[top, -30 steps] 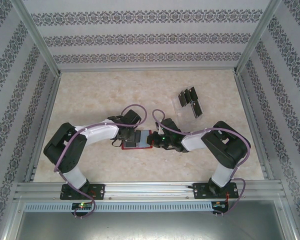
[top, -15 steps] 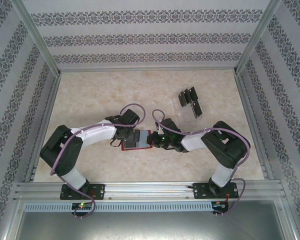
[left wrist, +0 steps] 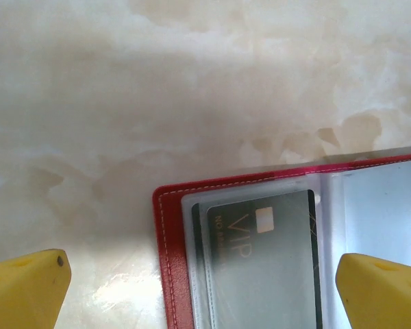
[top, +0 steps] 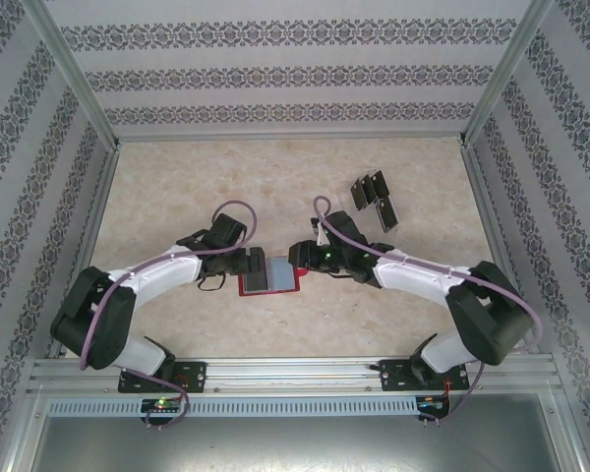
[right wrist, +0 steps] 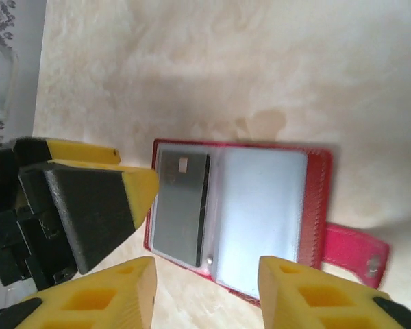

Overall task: Put the credit cards into the card holder
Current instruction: Insert the credit card into the card slot, then close the card holder at the center of the table.

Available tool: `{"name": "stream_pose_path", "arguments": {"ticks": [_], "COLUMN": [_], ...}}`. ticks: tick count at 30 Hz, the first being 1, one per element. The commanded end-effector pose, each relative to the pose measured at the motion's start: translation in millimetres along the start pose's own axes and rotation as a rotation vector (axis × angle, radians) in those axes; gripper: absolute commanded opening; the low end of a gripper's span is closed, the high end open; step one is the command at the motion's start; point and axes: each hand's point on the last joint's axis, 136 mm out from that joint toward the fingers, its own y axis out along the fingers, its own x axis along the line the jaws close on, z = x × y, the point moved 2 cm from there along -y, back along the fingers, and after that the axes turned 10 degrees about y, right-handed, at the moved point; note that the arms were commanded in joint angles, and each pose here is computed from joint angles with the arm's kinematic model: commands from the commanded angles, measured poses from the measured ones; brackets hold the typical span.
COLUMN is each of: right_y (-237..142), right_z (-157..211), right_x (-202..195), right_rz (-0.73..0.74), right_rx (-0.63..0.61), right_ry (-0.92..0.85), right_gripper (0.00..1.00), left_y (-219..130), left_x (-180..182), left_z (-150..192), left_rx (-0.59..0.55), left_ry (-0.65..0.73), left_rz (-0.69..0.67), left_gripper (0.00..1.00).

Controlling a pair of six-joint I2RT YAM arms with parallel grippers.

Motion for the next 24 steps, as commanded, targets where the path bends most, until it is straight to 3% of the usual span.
{"name": "stream_pose_path", "arguments": {"ticks": [1,8,16,24], "right_y": [-13,-2,10,14], "right_z": [1,1,2,3], "right_x": [-37,-49,-59,-64], "right_rz": [0.227,0.313,0.336,0.338], "right_rx": [-0.004,0.016,0.026,0.035], "right_ry": [-0.053,-0.078,-0.076,-0.069], "right_gripper": [0.49,0.51,0.39,0.02], "left_y": [-7,-10,-6,0], "left_x": [-10,-17,-16,-9], "left_z": [-16,-20,-15,-8], "left_rx": [-0.089,-0.126,-0.118,-0.105], "left_ry": [-0.064,-0.079,-0.075,-0.074], "left_rz": [0.131,0.235,0.242,0.214], "left_gripper": [1.00,1.00,1.00,1.00]}}
